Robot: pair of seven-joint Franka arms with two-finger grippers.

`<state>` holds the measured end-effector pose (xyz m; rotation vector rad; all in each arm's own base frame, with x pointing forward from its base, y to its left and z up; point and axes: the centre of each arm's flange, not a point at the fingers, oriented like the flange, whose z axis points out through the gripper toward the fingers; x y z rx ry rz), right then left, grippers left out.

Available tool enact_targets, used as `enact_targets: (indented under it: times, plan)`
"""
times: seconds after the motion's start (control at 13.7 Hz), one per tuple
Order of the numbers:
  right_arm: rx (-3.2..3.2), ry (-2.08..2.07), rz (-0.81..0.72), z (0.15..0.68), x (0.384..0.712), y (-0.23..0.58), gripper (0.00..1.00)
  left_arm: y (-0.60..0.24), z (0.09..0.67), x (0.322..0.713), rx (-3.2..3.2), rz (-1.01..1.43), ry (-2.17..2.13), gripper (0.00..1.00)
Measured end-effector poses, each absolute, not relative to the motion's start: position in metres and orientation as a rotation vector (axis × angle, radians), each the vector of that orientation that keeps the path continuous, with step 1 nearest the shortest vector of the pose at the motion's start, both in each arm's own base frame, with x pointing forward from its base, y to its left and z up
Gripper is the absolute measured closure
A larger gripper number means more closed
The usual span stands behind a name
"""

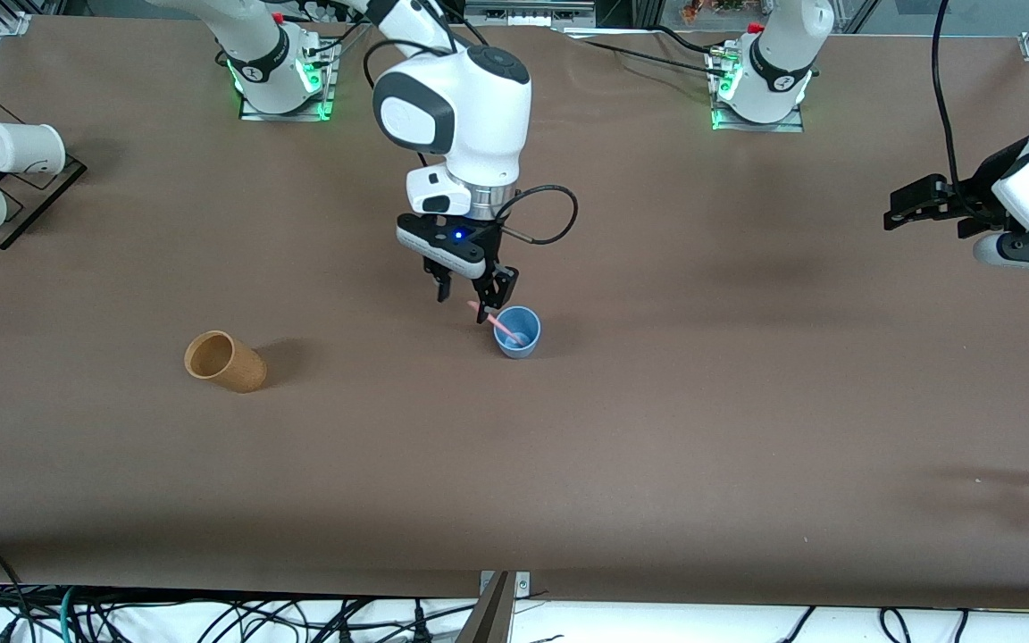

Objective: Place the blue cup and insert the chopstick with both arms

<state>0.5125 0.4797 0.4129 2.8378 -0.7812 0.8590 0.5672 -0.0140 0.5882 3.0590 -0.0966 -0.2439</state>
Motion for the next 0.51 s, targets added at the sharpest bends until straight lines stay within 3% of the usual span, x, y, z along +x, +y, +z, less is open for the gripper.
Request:
enact_targets:
  times: [0.07,0.51]
  plan:
    - [2.833,-0.748,0.841,0.425,0.514,0.477,0.02,-0.014,0.588,0.567,3.059,-0.245,-0.098,0.0]
    - [2.875,-0.53,0.556,0.483,0.539,0.409,0.0,-0.014,0.586,0.568,3.058,-0.249,-0.101,0.0]
